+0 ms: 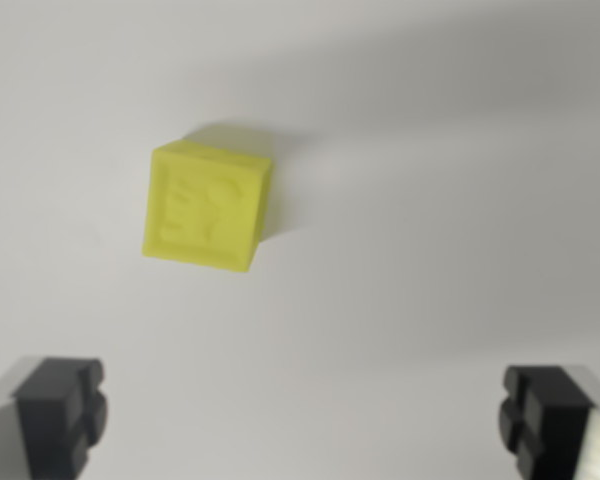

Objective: Pick yellow cube

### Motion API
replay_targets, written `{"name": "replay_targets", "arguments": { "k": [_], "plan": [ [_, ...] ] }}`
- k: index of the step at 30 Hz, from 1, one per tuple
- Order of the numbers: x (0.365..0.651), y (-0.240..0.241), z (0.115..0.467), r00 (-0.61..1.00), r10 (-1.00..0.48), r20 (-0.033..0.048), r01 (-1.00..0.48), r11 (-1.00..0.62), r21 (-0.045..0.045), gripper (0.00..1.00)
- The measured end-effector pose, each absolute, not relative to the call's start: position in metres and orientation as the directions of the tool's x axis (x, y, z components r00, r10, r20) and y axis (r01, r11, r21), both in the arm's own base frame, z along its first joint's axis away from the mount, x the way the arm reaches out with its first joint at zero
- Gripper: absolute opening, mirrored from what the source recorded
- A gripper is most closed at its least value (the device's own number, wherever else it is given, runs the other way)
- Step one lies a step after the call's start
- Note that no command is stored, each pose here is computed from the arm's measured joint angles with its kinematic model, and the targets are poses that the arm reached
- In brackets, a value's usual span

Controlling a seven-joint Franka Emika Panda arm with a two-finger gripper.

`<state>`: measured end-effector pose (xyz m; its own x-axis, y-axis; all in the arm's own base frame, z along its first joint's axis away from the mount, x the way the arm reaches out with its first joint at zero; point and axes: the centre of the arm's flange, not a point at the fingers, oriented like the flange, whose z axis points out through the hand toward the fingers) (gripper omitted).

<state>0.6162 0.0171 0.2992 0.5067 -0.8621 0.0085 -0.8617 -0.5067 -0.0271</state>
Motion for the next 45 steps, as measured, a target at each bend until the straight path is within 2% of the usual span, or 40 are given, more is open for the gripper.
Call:
{"name": "replay_targets", "arguments": {
  "k": [45],
  "plan": [
    [0.633, 0.062, 0.186, 0.42, -0.908, 0.0014, -0.908, -0.42, -0.0041, 1.0]
  ]
}}
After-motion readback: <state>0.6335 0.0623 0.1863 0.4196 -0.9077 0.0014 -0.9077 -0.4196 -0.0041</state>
